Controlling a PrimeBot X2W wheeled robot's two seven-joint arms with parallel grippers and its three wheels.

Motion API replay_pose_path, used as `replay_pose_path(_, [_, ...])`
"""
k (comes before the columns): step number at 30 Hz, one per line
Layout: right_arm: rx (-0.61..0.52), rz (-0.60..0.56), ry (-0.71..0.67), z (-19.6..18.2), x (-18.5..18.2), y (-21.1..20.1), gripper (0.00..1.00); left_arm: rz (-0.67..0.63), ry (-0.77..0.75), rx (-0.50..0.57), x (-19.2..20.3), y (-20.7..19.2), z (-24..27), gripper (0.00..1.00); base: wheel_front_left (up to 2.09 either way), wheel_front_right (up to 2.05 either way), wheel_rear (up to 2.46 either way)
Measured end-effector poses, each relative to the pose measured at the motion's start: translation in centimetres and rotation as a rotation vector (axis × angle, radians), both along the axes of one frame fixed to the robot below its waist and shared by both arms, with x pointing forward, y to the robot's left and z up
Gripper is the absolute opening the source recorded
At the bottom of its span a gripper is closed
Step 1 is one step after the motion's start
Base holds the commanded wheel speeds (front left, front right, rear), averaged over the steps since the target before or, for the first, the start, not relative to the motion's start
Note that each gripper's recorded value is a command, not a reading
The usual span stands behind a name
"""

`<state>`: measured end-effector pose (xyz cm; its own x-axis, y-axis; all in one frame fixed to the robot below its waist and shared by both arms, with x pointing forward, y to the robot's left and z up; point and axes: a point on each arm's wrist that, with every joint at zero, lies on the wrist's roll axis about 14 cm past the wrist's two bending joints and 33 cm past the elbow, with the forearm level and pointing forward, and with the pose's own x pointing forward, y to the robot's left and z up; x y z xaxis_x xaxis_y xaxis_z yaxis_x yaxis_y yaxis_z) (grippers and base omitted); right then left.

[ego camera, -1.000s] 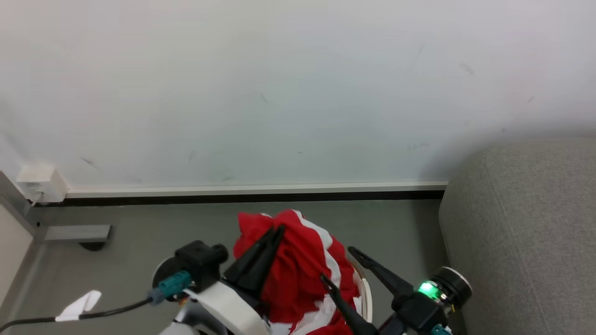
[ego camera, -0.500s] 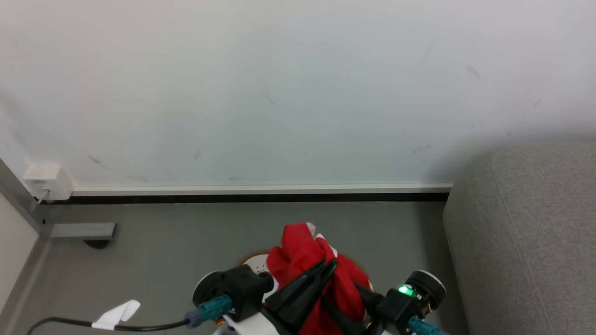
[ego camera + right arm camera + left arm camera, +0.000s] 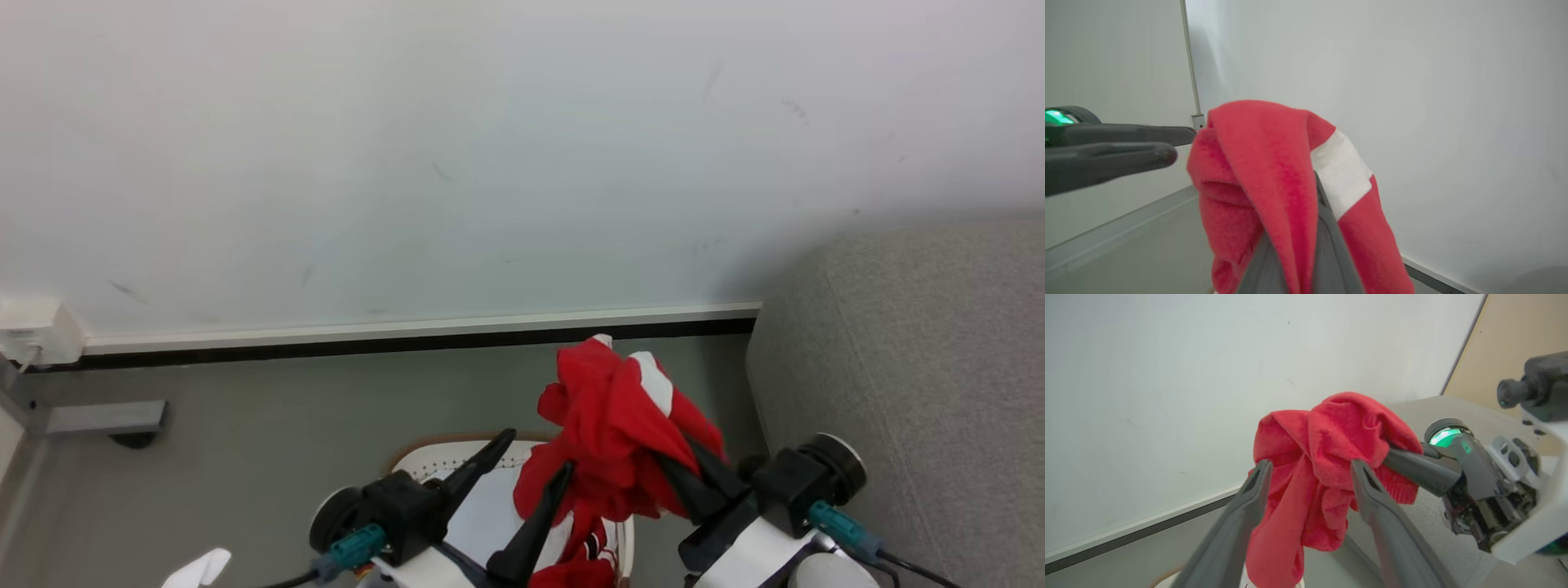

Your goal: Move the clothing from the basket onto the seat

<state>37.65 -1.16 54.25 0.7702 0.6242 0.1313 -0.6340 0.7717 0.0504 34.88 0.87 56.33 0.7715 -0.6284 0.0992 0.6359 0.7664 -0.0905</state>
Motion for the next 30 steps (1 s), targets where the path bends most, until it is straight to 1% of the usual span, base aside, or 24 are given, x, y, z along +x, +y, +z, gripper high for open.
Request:
replay_pose_path(8, [0.0,-0.195,-0.032,0.7,1.0,-6.8,0.0,-0.099,0.008,-0.019,0.4,-3.2,-0.9,1.0,0.0,0.0,0.0])
replay_pose_path(16, [0.002,-0.422,-0.047,1.1,0.3,-14.5,0.0,-0.266,0.002,-0.039,0.1,-8.3,-1.0,1.0,0.0,0.0,0.0])
replay_pose_path(20, [-0.001,-0.545,-0.053,1.3,0.0,-18.6,0.0,-0.328,-0.007,-0.047,0.3,-10.3,-1.1,1.0,0.0,0.0,0.0])
replay_pose_path(25, [-0.007,-0.698,-0.063,2.0,1.7,-24.2,0.0,-0.364,-0.008,-0.06,1.5,-11.5,-1.8,1.0,0.0,0.0,0.0])
replay_pose_path(27, [0.004,-0.782,-0.091,3.1,2.8,-27.2,0.0,-0.384,-0.002,-0.069,2.2,-11.8,-2.1,1.0,0.0,0.0,0.0])
replay_pose_path(30, [0.024,-0.878,-0.119,4.3,5.0,-30.7,0.0,-0.404,0.014,-0.058,3.5,-11.9,-3.4,1.0,0.0,0.0,0.0])
